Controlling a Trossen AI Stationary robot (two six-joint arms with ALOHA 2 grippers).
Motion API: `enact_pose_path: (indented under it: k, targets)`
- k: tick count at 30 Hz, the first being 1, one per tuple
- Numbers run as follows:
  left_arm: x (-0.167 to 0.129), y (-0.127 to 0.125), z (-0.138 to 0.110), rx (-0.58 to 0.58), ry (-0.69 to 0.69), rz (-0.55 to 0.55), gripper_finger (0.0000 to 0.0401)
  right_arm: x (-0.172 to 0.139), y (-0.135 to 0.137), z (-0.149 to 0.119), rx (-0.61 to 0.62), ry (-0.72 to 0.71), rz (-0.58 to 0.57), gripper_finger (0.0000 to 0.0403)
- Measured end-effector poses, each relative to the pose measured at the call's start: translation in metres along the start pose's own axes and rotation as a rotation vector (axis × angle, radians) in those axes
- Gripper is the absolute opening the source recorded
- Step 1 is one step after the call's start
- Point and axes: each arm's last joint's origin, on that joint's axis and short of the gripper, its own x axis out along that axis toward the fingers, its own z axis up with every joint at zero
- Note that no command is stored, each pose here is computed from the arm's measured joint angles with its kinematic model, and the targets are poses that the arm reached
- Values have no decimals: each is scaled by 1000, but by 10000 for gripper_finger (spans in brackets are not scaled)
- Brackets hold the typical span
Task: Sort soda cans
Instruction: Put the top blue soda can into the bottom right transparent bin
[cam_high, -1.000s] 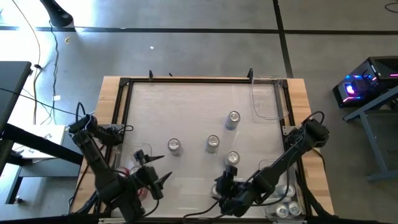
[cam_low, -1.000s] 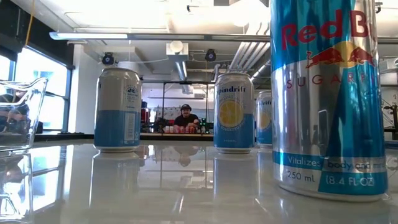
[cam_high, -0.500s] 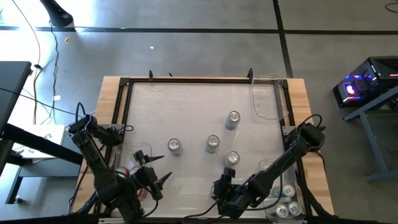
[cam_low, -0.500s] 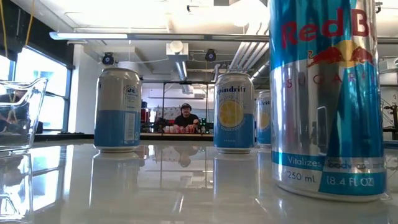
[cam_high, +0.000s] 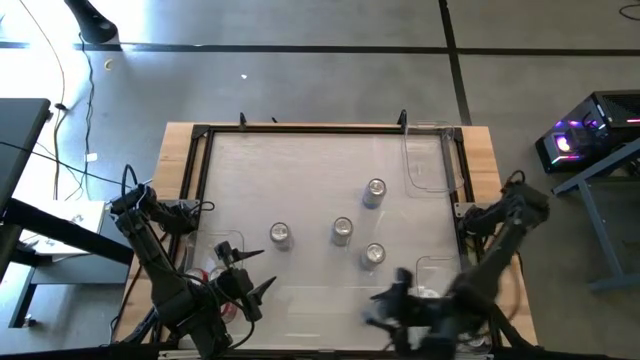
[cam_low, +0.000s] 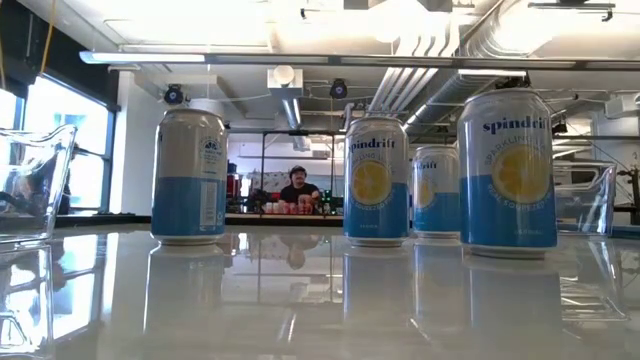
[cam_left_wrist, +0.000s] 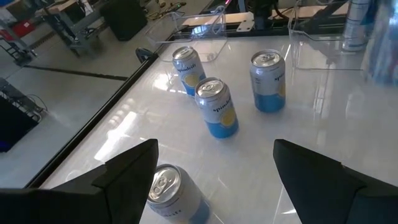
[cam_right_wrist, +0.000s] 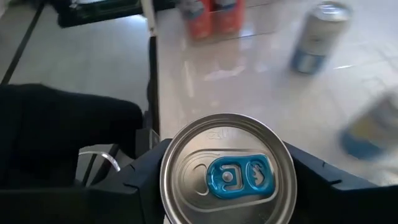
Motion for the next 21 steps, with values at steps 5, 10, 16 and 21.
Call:
enact_pose_path:
  k: [5,10,16,21]
  targets:
    - [0,0,0,1,-1,1,314,-61,-14,-19,95,-5,-91,220]
    - [0,0,0,1,-12,5,314,-90,-25,-44,166,-2,-198,220]
    - [0,0,0,0,-20,7,314,-109,-29,-64,239,21,-246,220]
    - [0,0,1,-2,-22,7,314,-120,-28,-77,301,43,-257,220]
